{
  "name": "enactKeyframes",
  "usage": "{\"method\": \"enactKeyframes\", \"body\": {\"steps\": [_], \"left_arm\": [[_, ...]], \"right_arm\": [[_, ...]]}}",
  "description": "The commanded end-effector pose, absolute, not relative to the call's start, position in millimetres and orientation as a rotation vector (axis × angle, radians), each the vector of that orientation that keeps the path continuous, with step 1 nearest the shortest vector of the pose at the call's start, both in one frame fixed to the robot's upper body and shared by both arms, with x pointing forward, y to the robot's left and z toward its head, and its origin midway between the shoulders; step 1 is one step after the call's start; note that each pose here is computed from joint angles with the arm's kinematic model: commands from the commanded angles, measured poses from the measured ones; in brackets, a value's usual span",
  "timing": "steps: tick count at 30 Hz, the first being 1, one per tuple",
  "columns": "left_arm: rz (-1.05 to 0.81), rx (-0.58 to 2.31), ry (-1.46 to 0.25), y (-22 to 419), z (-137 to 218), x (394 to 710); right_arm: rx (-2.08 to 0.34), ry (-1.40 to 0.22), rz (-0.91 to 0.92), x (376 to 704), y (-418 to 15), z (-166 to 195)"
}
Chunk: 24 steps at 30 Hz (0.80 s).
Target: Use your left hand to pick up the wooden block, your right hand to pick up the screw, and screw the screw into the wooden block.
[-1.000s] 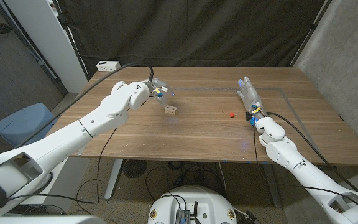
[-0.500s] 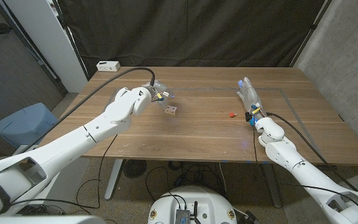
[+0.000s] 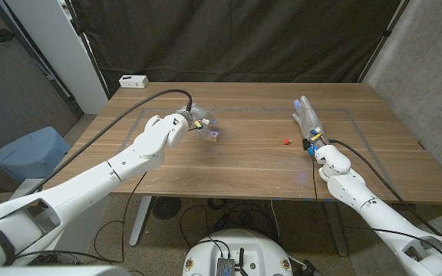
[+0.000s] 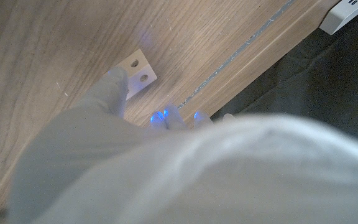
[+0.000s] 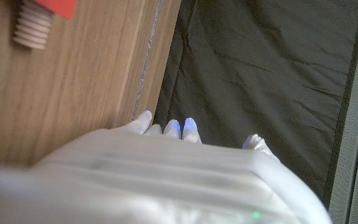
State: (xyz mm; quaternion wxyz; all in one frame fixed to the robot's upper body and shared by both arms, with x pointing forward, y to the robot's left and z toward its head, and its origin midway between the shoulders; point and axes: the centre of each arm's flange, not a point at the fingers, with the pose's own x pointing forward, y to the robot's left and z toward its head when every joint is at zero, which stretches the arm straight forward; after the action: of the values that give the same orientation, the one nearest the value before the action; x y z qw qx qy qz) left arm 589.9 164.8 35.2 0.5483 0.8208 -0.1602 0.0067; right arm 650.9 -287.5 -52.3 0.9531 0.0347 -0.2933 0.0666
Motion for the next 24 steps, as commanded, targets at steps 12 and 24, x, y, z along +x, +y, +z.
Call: {"method": "enactKeyframes", "body": {"steps": [12,24], "left_arm": [[0.005,1.929,-0.392,159,22,603],[0.0,1.93,-0.401,156,18,610]], "right_arm": [[0.086,-0.574,0.123,651,-288,-63],[0.091,-0.568,0.121,655,-289,-63]]}}
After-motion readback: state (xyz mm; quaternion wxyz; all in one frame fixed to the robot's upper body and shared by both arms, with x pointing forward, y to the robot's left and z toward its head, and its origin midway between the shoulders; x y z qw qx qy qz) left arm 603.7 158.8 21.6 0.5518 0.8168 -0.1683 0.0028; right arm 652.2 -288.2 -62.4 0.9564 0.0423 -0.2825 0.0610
